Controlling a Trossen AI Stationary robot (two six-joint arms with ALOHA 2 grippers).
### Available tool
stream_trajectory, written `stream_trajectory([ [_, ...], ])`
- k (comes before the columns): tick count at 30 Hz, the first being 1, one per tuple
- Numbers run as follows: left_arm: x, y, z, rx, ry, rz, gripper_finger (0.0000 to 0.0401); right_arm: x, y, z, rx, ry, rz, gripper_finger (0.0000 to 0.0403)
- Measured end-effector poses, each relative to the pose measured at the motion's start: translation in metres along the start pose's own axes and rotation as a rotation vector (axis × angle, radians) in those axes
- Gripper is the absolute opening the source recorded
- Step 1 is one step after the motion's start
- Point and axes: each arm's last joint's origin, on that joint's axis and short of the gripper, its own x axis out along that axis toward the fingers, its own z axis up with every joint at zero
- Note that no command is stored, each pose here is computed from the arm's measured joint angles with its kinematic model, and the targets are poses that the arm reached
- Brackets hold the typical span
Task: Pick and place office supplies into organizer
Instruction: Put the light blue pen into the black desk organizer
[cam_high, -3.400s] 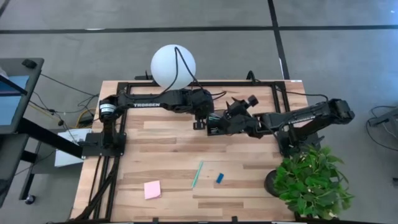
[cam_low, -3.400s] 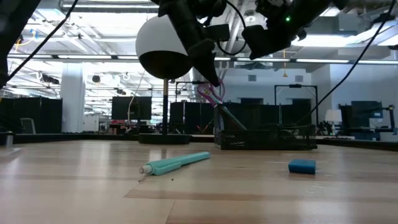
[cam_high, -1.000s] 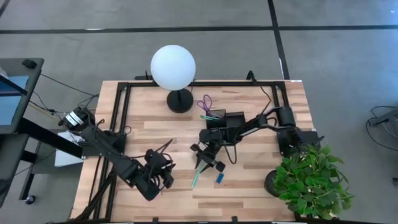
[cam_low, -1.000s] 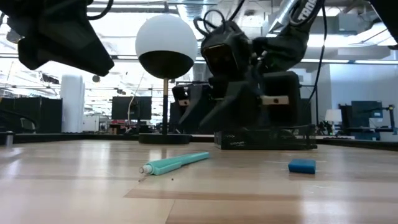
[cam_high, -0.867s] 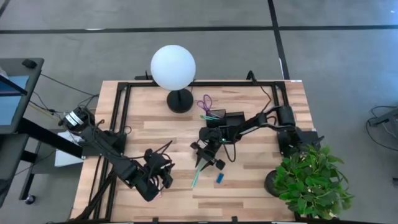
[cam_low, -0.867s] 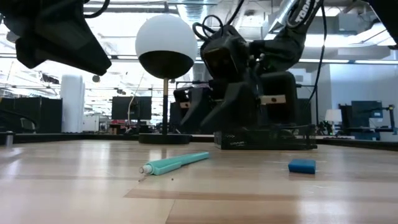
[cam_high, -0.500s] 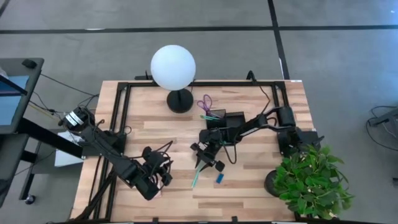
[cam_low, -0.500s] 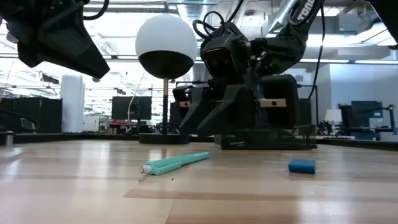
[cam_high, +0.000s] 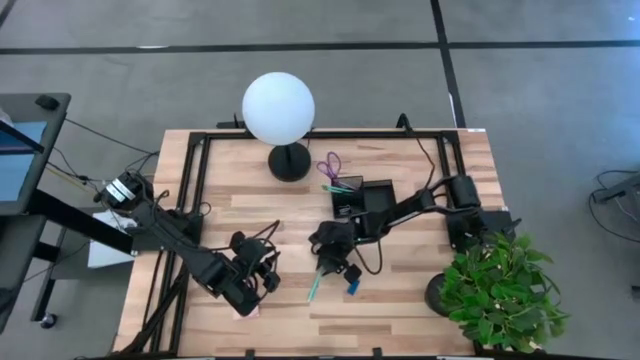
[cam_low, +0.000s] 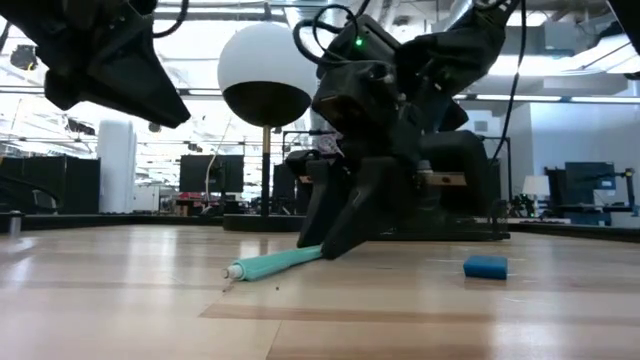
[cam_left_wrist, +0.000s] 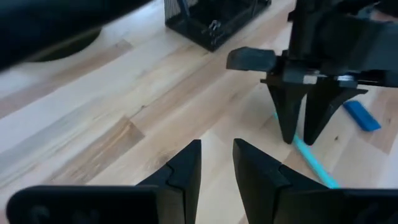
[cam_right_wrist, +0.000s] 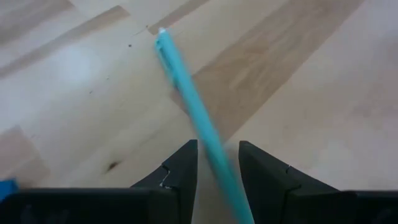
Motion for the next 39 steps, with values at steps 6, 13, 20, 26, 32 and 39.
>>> stream_trajectory([
  [6, 0.003, 0.0, 0.002, 0.0, 0.013, 0.005, 0.0087, 0.008, 0.008, 0.003, -0.093, 0.036, -0.009, 0.0111],
  [13, 0.003, 0.0, 0.002, -0.003, 0.015, 0.003, 0.0087, 0.005, -0.003, 0.001, 0.089, 0.004, -0.081, 0.0111],
  [20, 0.003, 0.0, 0.002, -0.003, 0.02, 0.001, 0.0087, 0.002, -0.015, -0.004, 0.321, -0.007, -0.189, 0.0111],
  [26, 0.003, 0.0, 0.002, 0.0, 0.02, 0.001, 0.0087, 0.0, -0.024, 0.0, 0.467, -0.043, -0.383, 0.0111],
  [32, 0.003, 0.0, 0.001, 0.001, 0.03, 0.0, 0.0087, -0.001, -0.025, 0.0, 0.618, -0.07, -0.423, 0.0109],
  [39, 0.003, 0.0, 0.0, 0.003, 0.071, -0.006, 0.0087, 0.006, -0.009, 0.007, 0.516, -0.034, -0.337, 0.0091],
])
